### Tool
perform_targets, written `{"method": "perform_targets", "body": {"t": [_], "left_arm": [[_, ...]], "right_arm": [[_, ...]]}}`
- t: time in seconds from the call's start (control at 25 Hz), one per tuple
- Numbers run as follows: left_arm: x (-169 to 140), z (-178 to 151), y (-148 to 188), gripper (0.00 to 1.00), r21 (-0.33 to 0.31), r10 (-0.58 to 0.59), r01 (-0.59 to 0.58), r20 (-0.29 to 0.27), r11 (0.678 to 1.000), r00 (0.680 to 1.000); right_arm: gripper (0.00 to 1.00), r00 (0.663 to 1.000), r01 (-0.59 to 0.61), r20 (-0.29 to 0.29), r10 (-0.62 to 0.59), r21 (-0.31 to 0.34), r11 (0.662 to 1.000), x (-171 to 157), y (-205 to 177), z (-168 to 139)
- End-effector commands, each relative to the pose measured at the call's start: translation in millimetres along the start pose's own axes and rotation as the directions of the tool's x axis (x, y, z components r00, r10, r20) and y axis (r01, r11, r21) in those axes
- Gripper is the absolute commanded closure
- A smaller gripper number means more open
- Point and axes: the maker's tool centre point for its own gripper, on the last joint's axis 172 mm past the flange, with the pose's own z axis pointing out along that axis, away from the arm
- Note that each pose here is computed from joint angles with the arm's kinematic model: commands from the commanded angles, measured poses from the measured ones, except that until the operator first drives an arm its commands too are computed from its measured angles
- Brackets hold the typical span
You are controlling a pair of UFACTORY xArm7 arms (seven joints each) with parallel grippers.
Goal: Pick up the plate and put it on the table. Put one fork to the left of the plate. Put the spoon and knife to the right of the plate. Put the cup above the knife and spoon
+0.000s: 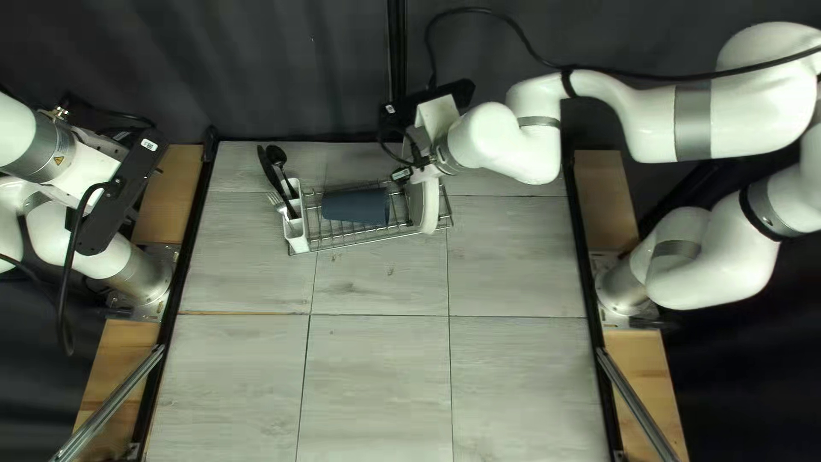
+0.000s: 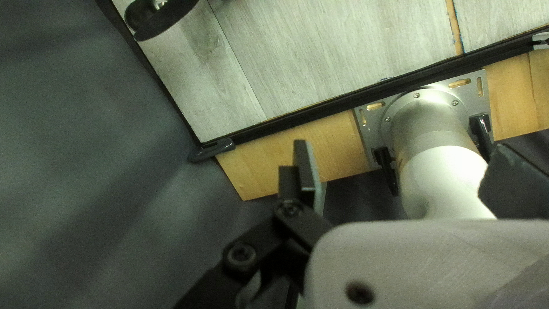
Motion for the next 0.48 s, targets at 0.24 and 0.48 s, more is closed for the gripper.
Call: {"method": "perform_targets", "body": {"t": [0.24, 0.48], "left_arm": [[0.0, 0.0, 0.0, 0.00, 0.000, 0.000, 0.000, 0.000, 1.000, 1.000], [0.0, 0.0, 0.0, 0.00, 0.000, 0.000, 0.000, 0.000, 1.000, 1.000]], "right_arm": [[0.00, 0.999, 0.038, 0.018, -0.038, 0.001, 0.999, 1.1, -17.8, 2.8], [0.00, 0.998, 0.059, 0.017, -0.059, -0.018, 0.998, 2.4, -9.3, -2.5]]}}
